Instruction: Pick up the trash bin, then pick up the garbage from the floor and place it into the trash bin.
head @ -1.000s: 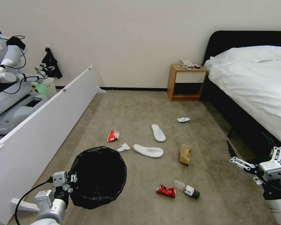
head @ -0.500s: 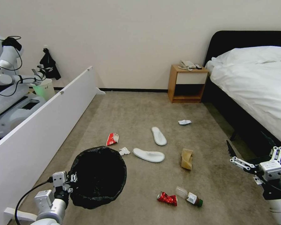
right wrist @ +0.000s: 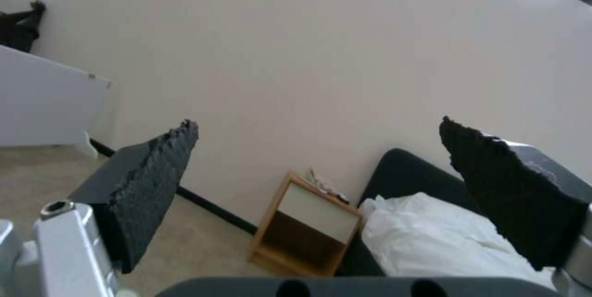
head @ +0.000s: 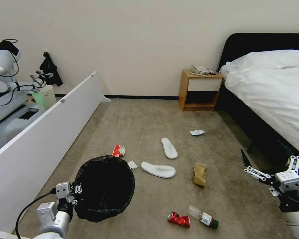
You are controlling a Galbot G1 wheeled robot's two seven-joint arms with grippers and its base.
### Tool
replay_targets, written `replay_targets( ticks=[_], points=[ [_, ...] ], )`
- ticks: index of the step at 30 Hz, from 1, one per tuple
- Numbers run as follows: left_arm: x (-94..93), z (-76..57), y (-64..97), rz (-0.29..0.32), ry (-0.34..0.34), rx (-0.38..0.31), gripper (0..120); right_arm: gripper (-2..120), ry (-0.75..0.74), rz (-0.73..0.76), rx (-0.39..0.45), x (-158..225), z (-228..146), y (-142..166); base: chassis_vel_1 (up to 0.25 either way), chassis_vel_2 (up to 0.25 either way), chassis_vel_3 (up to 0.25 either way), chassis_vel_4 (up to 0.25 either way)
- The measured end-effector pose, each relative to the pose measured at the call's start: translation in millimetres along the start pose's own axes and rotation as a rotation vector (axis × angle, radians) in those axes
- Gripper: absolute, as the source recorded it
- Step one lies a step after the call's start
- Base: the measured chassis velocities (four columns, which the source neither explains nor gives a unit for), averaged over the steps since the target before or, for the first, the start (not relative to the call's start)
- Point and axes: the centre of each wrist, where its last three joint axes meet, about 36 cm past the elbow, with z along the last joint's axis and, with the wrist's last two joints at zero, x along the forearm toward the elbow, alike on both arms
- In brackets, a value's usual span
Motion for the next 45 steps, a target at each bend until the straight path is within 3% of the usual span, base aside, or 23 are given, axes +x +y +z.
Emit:
replay_targets(
  ticks=[11,16,17,19,23,30,37,40,43,45],
  points=[
    [1.0,-2.7,-0.2,0.003,-0.009,0.005,5,100,0.034,0.070,-0.011,-5,4,-2,-0.005,0.004,0.003,-0.005],
    [5.1,-14.2,1.2,0.019,-0.044,0.020,5,100,0.177,0.092,-0.100,-20,21,-4,0.000,0.000,0.000,0.000],
    [7.5,-20.2,1.9,0.026,-0.056,0.027,5,100,0.261,0.048,-0.145,-25,32,-6,0.000,0.000,0.000,0.000],
    [8.2,-22.1,2.4,0.027,-0.059,0.027,5,100,0.287,0.027,-0.151,-27,36,-8,0.000,0.000,0.000,0.000],
    [10.7,-29.4,5.9,0.027,-0.073,0.024,5,100,0.442,-0.153,-0.176,-38,69,-10,0.000,0.000,0.000,0.000],
    [10.4,-29.6,10.4,0.015,-0.071,0.022,5,100,0.564,-0.485,-0.280,-25,133,41,0.000,0.000,0.000,0.000],
    [8.3,-25.2,9.1,0.015,-0.062,0.024,5,100,0.582,-0.684,-0.282,-20,176,60,0.000,0.000,0.000,0.000],
    [7.3,-19.9,8.6,0.013,-0.060,0.029,5,100,0.517,-0.873,-0.251,-39,206,53,0.000,0.000,0.000,0.000],
    [7.0,-18.7,8.9,0.011,-0.059,0.031,5,100,0.491,-0.927,-0.239,-46,214,50,0.000,0.000,0.000,0.000],
    [6.5,-16.7,9.8,0.007,-0.062,0.033,5,100,0.456,-1.056,-0.188,-59,228,40,0.000,0.000,0.000,0.000]
  ],
)
